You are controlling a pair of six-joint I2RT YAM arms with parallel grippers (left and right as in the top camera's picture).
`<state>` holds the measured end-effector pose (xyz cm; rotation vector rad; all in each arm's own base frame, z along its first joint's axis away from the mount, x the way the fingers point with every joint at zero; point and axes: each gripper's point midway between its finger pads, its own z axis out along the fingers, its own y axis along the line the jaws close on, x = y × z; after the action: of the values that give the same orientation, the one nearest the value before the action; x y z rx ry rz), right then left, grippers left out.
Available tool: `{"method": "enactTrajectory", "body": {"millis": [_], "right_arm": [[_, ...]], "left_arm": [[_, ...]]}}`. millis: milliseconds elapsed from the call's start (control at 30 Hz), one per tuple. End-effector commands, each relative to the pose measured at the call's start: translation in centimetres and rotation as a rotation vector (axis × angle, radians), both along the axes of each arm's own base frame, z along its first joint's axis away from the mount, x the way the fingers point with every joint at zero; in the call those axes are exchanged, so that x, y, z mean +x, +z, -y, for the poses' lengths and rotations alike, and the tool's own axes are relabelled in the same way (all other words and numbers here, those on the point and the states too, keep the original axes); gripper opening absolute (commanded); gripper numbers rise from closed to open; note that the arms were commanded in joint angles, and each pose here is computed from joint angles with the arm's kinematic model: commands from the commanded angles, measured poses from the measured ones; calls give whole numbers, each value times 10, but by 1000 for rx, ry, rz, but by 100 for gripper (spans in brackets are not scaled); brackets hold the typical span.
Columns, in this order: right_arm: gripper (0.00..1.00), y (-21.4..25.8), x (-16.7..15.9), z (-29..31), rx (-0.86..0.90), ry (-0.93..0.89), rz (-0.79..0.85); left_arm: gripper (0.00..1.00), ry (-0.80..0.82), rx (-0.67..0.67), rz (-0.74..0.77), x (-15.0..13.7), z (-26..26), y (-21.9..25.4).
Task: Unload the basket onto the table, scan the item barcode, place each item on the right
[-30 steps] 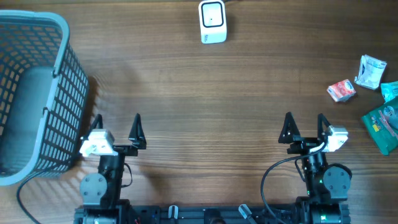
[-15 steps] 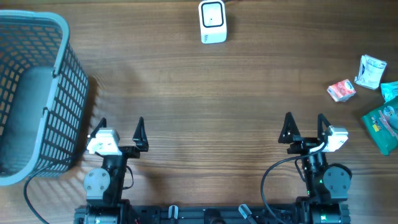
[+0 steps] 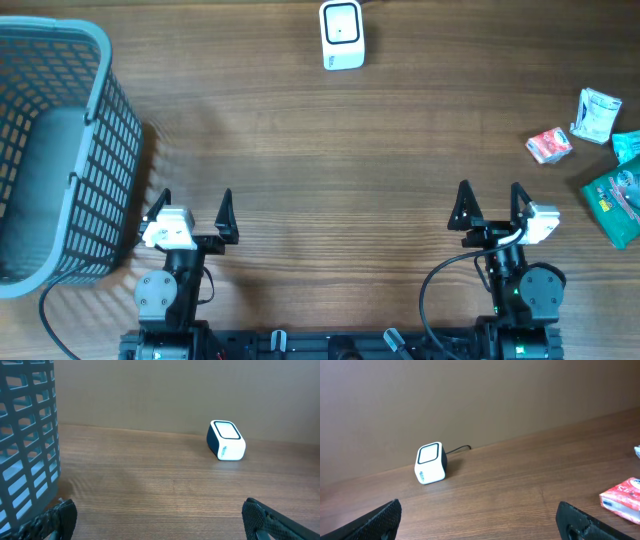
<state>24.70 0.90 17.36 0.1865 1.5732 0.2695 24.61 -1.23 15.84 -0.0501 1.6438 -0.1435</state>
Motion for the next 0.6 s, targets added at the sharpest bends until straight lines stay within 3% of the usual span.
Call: {"method": "enactTrajectory", "body": {"millis": [0,200,333,567], "right_arm": [[100,2,0,1,1,-8,9],[100,2,0,3,-6,-22,11],[100,3,-1,-11,-283,61,38],[100,2,-1,-11,-340,60,37]], "left_arm": [[100,-15,18,0,0,2,-1],[100,-15,18,0,0,2,-1],[100,-15,18,0,0,2,-1],[100,-15,18,0,0,2,-1]]}}
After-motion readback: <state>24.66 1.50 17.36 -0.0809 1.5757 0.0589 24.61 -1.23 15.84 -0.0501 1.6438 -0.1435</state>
